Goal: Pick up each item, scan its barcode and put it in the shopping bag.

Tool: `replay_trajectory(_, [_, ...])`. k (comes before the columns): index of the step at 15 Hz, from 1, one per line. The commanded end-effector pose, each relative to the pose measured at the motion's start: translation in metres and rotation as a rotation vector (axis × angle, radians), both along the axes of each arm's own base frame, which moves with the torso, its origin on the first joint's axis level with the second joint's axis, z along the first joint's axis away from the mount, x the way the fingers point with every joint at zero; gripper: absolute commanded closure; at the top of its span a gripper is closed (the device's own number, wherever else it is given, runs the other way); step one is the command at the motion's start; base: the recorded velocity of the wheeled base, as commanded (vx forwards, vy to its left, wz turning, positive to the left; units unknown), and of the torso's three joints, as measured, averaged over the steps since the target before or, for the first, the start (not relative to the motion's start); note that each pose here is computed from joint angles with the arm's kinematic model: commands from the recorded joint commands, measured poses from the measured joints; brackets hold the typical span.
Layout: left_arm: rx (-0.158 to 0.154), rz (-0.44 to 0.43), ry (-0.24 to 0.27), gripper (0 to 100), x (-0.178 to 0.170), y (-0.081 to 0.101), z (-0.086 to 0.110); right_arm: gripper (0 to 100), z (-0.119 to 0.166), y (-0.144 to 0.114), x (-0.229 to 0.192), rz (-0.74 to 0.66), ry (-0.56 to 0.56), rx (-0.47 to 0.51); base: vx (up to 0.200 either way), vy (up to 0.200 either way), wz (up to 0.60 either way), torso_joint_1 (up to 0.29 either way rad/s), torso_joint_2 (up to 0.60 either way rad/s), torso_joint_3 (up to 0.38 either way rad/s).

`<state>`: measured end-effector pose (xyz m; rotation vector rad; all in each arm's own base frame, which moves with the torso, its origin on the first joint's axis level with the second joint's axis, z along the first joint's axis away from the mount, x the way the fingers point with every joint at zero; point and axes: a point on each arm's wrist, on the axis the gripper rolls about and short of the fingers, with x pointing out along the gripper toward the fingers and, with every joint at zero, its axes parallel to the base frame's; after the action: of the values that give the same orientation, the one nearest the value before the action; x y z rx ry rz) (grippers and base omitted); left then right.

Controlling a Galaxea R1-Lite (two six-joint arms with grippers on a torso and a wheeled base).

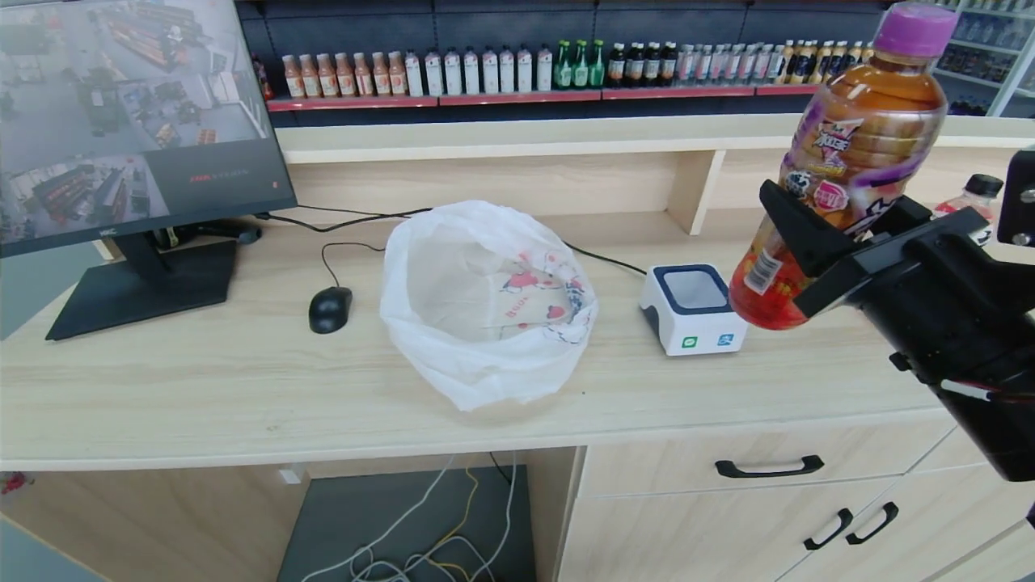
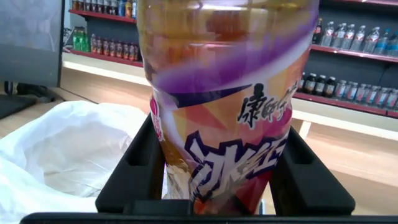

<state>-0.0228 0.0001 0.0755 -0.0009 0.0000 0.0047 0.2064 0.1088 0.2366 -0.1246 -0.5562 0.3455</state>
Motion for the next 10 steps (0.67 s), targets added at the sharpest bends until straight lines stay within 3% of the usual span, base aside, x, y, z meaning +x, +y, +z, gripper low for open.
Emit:
replay_trajectory(1, [0.004, 0.001, 0.0, 0, 0.0, 0.0, 0.0, 100, -0.004, 0.003, 0.006, -0.002, 0.007, -0.019, 0.0, 0.2, 0.0, -0.002, 0.0, -0.007])
replay_trajectory(3, [0.002, 0.001, 0.0, 0, 0.0, 0.0, 0.0, 100, -0.007, 0.0, 0.013, -0.004, -0.021, -0.107, 0.0, 0.0, 0.0, 0.0, 0.0, 0.0])
replay_trajectory(4, [0.002, 0.001, 0.0, 0, 0.0, 0.0, 0.0, 100, -0.006, -0.012, 0.017, -0.047, -0.091, -0.247, 0.0, 0.0, 0.0, 0.0, 0.0, 0.0])
replay_trajectory(5, [0.002, 0.001, 0.0, 0, 0.0, 0.0, 0.0, 100, -0.006, -0.013, 0.018, -0.051, -0.106, -0.277, 0.0, 0.0, 0.0, 0.0, 0.0, 0.0])
replay_trajectory(6, [0.002, 0.001, 0.0, 0, 0.0, 0.0, 0.0, 100, -0.015, -0.008, 0.029, -0.028, -0.107, -0.391, 0.0, 0.0, 0.0, 0.0, 0.0, 0.0])
replay_trajectory(7, [0.002, 0.001, 0.0, 0, 0.0, 0.0, 0.0, 100, -0.024, -0.008, 0.039, -0.055, -0.1, -0.442, 0.0, 0.0, 0.0, 0.0, 0.0, 0.0])
replay_trajectory(10, [0.002, 0.001, 0.0, 0, 0.0, 0.0, 0.0, 100, -0.026, -0.011, 0.068, -0.087, -0.251, -0.611, 0.0, 0.0, 0.0, 0.0, 0.0, 0.0])
